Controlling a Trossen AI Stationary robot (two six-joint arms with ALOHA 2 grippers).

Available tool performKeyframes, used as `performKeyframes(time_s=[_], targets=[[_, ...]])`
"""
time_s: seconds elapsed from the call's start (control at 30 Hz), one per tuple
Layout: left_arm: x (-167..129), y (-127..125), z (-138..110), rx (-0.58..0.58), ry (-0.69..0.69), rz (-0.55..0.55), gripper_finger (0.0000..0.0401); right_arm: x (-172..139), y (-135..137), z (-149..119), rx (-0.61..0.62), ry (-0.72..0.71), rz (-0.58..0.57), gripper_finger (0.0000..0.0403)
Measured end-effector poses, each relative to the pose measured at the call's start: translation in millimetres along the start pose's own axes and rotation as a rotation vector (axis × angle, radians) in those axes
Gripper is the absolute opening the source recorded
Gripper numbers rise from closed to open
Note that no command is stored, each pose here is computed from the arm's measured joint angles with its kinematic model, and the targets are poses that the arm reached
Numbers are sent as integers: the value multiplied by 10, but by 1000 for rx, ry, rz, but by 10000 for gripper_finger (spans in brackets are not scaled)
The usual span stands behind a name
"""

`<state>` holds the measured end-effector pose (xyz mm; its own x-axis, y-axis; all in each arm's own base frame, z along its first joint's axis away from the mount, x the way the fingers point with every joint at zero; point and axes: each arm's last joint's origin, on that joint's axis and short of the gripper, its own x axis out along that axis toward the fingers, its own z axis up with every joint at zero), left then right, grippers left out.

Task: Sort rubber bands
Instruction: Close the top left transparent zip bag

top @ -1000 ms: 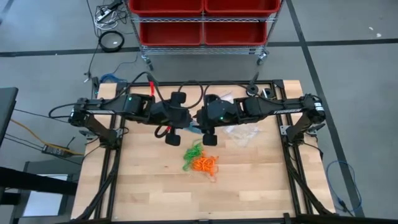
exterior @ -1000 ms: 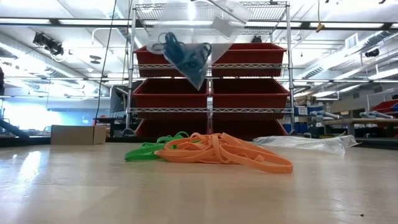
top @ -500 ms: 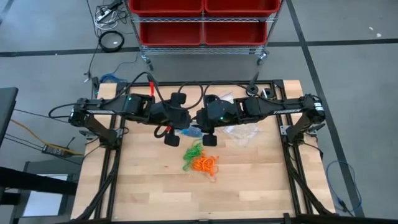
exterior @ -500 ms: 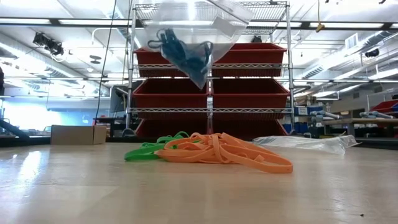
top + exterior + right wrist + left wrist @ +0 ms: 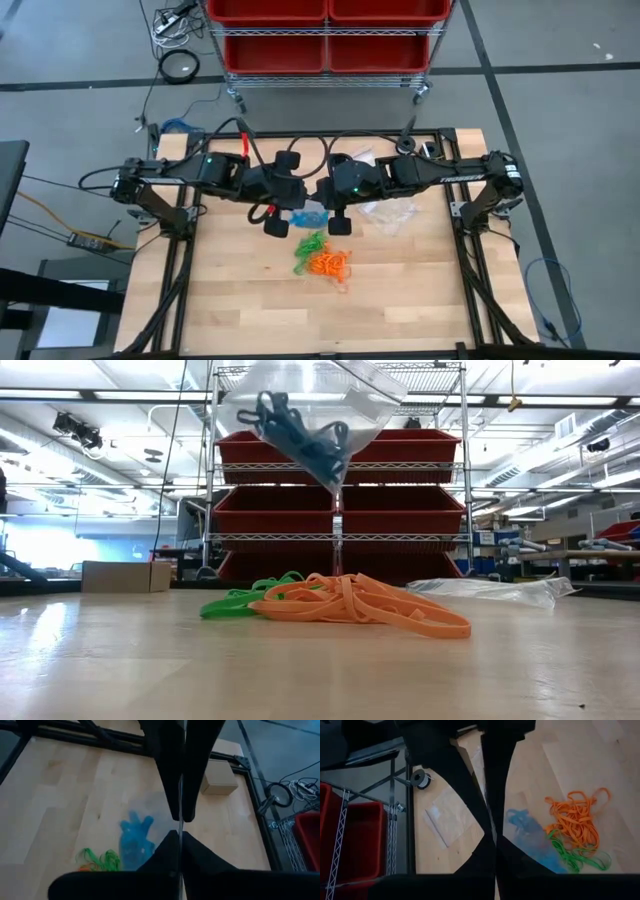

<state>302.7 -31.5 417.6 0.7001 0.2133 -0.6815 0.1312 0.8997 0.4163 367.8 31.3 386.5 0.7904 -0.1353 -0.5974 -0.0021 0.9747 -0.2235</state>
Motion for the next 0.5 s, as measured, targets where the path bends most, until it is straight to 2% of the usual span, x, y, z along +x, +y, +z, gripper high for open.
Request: performKeyframes(time_s=[0.3, 0.5], targets=[[-5, 2, -4, 2, 5, 4, 0, 1, 11, -70, 2, 70, 7, 61], [-7, 1, -9, 5, 11, 3, 0, -9, 46, -93, -37, 97, 4, 7]])
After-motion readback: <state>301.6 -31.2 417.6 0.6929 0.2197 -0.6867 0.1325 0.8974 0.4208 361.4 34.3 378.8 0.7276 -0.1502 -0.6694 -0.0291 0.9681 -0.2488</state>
